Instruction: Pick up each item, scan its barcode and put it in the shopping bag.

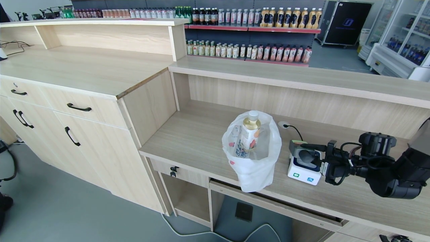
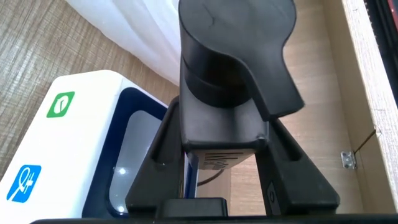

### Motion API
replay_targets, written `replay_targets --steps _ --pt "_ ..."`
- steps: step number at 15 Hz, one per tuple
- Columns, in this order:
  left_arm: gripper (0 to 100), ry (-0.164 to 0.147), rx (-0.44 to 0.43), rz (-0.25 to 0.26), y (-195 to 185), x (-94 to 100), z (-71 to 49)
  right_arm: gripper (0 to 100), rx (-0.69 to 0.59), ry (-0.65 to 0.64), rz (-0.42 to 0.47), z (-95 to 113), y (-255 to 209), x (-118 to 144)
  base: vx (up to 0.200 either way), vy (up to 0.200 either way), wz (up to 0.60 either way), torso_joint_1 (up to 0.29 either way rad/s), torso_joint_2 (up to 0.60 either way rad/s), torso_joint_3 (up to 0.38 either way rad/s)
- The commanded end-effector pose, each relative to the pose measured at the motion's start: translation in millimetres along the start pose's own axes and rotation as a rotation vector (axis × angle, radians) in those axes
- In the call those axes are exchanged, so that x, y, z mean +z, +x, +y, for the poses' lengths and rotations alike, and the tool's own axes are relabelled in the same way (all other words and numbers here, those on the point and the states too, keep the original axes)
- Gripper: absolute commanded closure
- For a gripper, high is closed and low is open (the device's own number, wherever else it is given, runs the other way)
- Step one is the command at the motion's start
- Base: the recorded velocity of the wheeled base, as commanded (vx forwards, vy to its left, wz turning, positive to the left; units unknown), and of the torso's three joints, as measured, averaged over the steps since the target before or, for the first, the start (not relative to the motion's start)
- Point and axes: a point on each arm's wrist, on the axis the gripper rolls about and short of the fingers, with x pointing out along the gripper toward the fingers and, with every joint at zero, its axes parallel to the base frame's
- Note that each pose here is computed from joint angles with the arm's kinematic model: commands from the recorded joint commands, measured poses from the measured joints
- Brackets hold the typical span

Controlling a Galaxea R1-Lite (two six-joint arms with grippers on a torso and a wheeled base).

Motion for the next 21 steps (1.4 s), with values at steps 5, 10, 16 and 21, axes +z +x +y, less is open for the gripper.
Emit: replay_targets --steps 5,10,16,21 --pt "0 0.000 0.000 -0.001 0.0 0.0 0.0 100 -0.006 -0.008 0.007 -6.0 -5.2 3.2 0.000 0.000 0.00 0.000 0.00 0.000" --pt "0 0.000 0.000 -0.001 0.0 0.0 0.0 100 -0.001 -0.003 0.019 -6.6 -12.1 6.8 0.000 0.000 0.00 0.000 0.00 0.000" --pt "0 0.000 0.000 -0.001 0.0 0.0 0.0 100 0.002 -0.002 0.019 -6.9 -13.0 9.1 0.000 0.000 0.00 0.000 0.00 0.000" --pt "0 0.000 0.000 -0.001 0.0 0.0 0.0 100 0.002 -0.002 0.019 -6.9 -13.0 9.1 0.000 0.000 0.00 0.000 0.00 0.000"
